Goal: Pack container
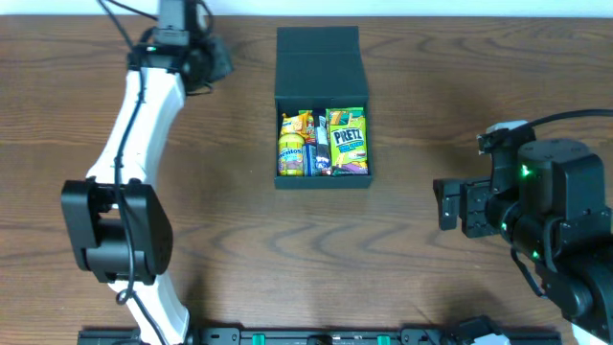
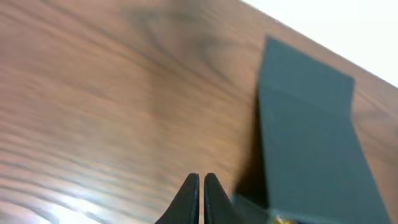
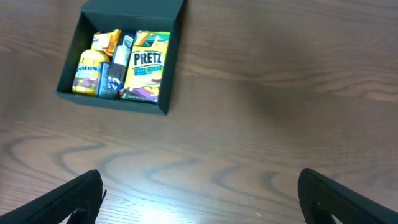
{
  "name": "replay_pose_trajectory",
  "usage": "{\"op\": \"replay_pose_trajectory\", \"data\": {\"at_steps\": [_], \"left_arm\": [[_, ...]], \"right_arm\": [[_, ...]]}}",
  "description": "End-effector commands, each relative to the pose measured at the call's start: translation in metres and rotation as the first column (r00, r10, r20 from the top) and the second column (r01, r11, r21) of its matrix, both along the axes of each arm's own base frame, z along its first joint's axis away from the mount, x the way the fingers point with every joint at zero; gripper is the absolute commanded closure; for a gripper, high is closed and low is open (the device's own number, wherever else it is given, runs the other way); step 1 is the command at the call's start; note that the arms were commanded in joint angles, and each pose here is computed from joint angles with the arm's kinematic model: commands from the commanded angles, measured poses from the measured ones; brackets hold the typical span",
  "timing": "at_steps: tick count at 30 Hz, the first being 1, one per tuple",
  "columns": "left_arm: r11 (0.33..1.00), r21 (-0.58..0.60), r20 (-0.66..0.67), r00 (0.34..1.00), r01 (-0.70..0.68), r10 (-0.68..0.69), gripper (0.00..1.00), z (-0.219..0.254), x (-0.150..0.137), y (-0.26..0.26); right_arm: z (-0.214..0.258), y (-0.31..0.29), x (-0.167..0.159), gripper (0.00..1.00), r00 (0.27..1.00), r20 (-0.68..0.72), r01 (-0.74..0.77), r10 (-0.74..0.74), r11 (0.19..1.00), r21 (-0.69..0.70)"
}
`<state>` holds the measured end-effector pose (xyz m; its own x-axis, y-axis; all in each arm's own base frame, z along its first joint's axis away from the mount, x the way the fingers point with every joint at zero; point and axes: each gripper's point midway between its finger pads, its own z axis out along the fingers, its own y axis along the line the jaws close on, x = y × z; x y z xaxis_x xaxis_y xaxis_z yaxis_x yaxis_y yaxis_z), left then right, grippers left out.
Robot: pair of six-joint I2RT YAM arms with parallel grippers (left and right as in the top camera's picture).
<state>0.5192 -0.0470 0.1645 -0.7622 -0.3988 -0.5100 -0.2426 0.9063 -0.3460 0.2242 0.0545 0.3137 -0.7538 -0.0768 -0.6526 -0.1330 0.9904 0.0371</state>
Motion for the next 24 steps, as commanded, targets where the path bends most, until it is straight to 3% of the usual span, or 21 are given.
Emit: {"op": "replay_pose_trajectory", "data": {"at_steps": [1, 10, 14, 20, 22, 24], "left_arm": [[0.997, 0.079, 0.046, 0.999, 0.014, -0.018, 0.94, 0.009, 0.008, 0.016], [0.994, 0.084, 0.102, 0.992, 0.068, -0.077, 0.94, 0.008, 0.024, 0.008], [0.994, 0.040, 0.125, 0.986, 0.106, -0.111, 0.94, 0.002, 0.033, -0.006], [0.991, -0.014, 0.098, 0.986, 0.133, -0.131, 0.95, -0.022, 0.039, -0.019], [0.988, -0.050, 0.099, 0.985, 0.149, -0.143, 0.94, -0.028, 0.042, -0.028], [0.985, -0.077, 0.092, 0.985, 0.156, -0.148, 0.94, -0.036, 0.043, -0.037]], "right_arm": [[0.000, -0.003, 0.000, 0.01, 1.000, 0.004, 0.000, 0.000, 1.000, -0.012], [0.001, -0.002, 0.000, 0.01, 1.000, 0.005, -0.002, 0.002, 1.000, -0.007], [0.014, 0.012, 0.011, 0.01, 0.998, 0.065, -0.009, 0.003, 0.996, 0.091], [0.039, 0.026, 0.062, 0.01, 0.978, 0.203, 0.009, -0.044, 0.986, 0.168], [0.028, 0.032, 0.086, 0.23, 0.982, 0.186, 0.015, -0.045, 0.987, 0.159], [0.010, 0.035, 0.116, 0.65, 0.987, 0.150, 0.042, -0.065, 0.987, 0.155]]}}
